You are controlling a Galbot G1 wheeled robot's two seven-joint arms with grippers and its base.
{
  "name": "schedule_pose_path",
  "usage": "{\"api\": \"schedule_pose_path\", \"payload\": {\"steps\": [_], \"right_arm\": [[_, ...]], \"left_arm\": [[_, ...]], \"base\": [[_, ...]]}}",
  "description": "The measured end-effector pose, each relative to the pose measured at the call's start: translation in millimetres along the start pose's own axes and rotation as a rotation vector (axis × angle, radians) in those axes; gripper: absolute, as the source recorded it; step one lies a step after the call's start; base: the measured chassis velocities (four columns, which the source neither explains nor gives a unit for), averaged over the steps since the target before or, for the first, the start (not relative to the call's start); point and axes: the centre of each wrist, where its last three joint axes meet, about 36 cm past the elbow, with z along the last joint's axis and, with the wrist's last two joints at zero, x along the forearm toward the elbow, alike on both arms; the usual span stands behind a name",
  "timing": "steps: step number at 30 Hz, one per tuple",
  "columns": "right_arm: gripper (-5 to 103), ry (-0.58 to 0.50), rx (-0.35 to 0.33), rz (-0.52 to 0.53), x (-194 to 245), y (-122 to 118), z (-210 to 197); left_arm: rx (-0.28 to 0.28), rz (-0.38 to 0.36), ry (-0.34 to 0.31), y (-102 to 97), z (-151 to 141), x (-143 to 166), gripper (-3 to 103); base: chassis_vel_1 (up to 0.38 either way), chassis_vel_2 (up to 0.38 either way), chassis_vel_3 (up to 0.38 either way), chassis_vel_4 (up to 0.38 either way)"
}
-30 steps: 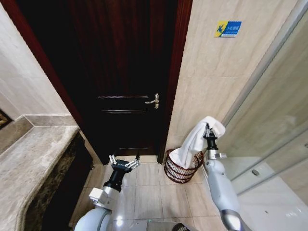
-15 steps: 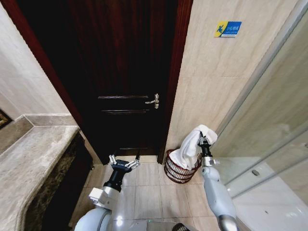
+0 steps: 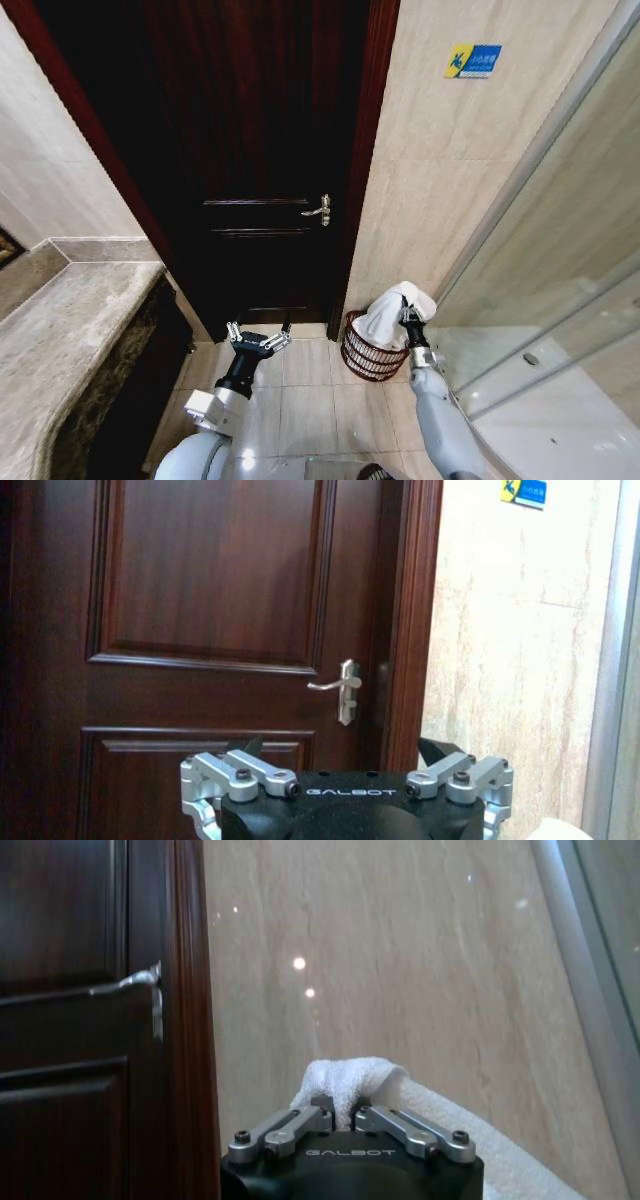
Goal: Discard the used towel into the hamper.
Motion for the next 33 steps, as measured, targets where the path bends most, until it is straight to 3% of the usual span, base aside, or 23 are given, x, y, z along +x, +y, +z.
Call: {"api": "schedule_pose_path", "payload": {"steps": [9, 15, 24, 30, 33], "right_arm": [[8, 0.094, 0.025, 0.015, 29, -23, 12], [8, 0.269, 0.122, 0.012, 51, -42, 36], [8, 0.432, 0.096, 0.026, 49, -54, 45], [8, 0.460, 0.072, 0.021, 38, -59, 41], [8, 0.472, 0.105, 0.041, 32, -55, 38]], "left_arm": [[0.000, 0.000, 0.000, 0.0, 0, 0, 100], [0.000, 0.000, 0.000, 0.0, 0, 0, 100], [0.000, 0.000, 0.000, 0.0, 0, 0, 100], [0.000, 0.000, 0.000, 0.0, 0, 0, 100], [0.000, 0.000, 0.000, 0.0, 0, 0, 100]], "base": [[-0.116, 0.107, 0.124, -0.127], [-0.071, 0.090, 0.057, -0.070], [0.025, -0.025, -0.023, 0.027], [-0.016, 0.015, 0.021, -0.019], [-0.064, 0.073, 0.085, -0.087]]}}
